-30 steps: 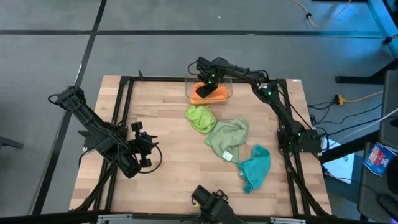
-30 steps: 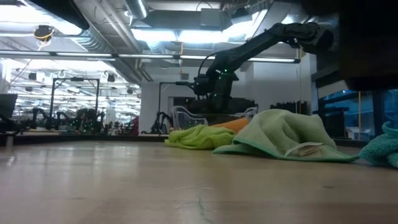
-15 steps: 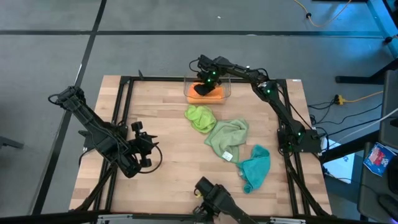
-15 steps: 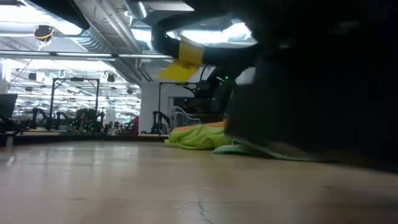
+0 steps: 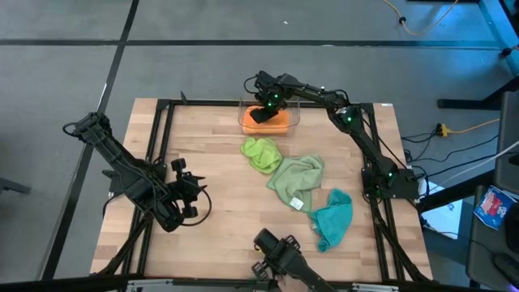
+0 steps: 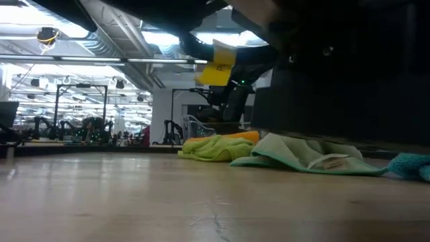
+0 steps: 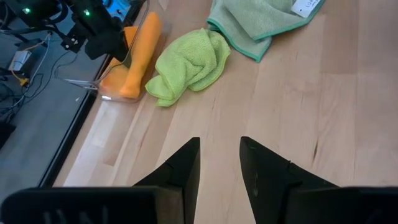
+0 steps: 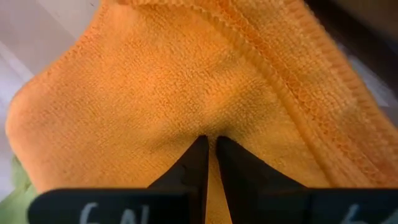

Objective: Fold microfiber towels
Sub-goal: Put the orange microfiber towel into the transparent bin

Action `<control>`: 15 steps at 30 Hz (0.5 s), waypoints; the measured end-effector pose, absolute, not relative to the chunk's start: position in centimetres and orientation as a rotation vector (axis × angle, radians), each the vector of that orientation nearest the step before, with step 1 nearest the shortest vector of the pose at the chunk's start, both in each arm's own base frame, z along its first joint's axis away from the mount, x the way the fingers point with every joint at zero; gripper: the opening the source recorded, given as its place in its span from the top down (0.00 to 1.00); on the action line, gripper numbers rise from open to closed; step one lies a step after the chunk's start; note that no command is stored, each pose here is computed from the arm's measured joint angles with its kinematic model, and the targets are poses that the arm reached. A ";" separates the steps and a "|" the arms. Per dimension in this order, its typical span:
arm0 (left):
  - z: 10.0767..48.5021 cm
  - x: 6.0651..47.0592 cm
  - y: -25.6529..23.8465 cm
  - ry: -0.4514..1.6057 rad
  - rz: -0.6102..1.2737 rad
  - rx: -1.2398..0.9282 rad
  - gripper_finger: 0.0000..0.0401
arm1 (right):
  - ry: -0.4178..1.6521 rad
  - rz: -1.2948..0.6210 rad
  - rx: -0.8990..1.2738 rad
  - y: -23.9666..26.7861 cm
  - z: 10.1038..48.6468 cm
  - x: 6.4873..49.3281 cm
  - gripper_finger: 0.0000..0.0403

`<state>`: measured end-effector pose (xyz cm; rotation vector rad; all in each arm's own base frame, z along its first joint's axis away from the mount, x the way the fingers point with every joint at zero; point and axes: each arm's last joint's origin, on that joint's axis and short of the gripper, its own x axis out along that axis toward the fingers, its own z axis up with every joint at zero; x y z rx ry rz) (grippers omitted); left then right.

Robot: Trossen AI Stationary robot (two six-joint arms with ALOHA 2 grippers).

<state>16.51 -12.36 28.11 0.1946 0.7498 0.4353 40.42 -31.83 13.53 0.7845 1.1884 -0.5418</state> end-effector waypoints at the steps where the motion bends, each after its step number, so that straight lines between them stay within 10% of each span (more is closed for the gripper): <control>1: 28.1 16.5 -12.4 0.750 0.435 0.195 0.74 | 1.188 -0.547 0.787 -31.8 13.5 40.4 0.89; 15: 28.1 16.5 -12.5 0.755 0.426 0.188 0.74 | 1.228 -0.752 0.635 -31.9 16.2 40.4 0.89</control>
